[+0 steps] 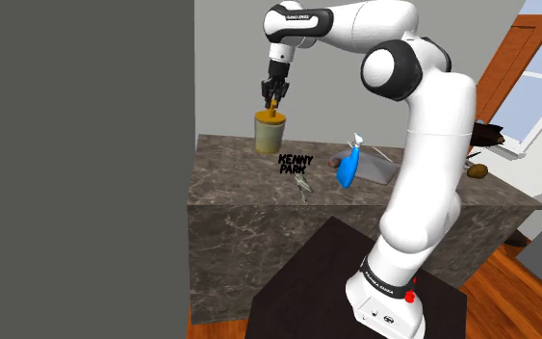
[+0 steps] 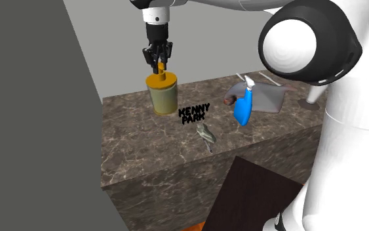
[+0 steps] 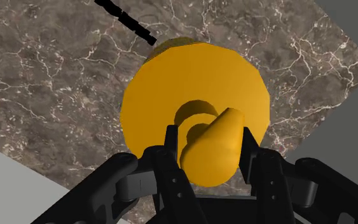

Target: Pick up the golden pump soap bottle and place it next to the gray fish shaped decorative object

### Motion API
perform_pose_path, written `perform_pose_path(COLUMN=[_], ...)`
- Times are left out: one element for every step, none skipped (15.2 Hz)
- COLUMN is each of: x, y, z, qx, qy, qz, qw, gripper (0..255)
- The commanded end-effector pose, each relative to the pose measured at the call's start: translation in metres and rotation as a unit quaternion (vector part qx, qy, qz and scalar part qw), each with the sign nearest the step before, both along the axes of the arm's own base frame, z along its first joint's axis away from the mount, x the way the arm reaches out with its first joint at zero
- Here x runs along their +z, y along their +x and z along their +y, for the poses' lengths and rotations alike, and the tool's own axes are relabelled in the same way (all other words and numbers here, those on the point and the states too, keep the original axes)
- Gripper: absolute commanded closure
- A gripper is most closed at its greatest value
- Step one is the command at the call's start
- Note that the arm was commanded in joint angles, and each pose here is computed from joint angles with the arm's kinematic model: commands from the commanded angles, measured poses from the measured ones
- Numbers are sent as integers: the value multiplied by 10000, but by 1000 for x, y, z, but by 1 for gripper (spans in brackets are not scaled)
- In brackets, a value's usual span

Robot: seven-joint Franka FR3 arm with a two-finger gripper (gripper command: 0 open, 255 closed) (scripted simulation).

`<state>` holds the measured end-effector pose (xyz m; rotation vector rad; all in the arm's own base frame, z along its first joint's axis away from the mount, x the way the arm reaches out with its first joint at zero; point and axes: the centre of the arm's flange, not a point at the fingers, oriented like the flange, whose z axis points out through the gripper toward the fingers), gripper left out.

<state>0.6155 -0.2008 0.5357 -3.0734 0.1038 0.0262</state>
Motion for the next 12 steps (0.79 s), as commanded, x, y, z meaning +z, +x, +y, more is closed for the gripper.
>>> perform_pose_path(x=[1,1,1,1,1,1,1,1,1,1,1,1], y=[-10,-16,-21,-27,-33,-38,-44,-49,-55,-60,-66,-71], z=[-23,-35,-47,-59,-71,-83,-95,-107,-119,-131,-143,-155], qx=[6,6,6,6,6,6,6,6,6,6,6,6], qy=[-1,-1,-1,-1,-1,-1,-1,-1,-1,-1,-1,-1], qz=[-6,-6,-6,-6,-6,-6,-6,-6,-6,-6,-6,-6], qw=[10000,10000,10000,10000,10000,10000,10000,10000,10000,10000,10000,10000], gripper=[255,255,255,255,255,255,255,255,255,255,255,255])
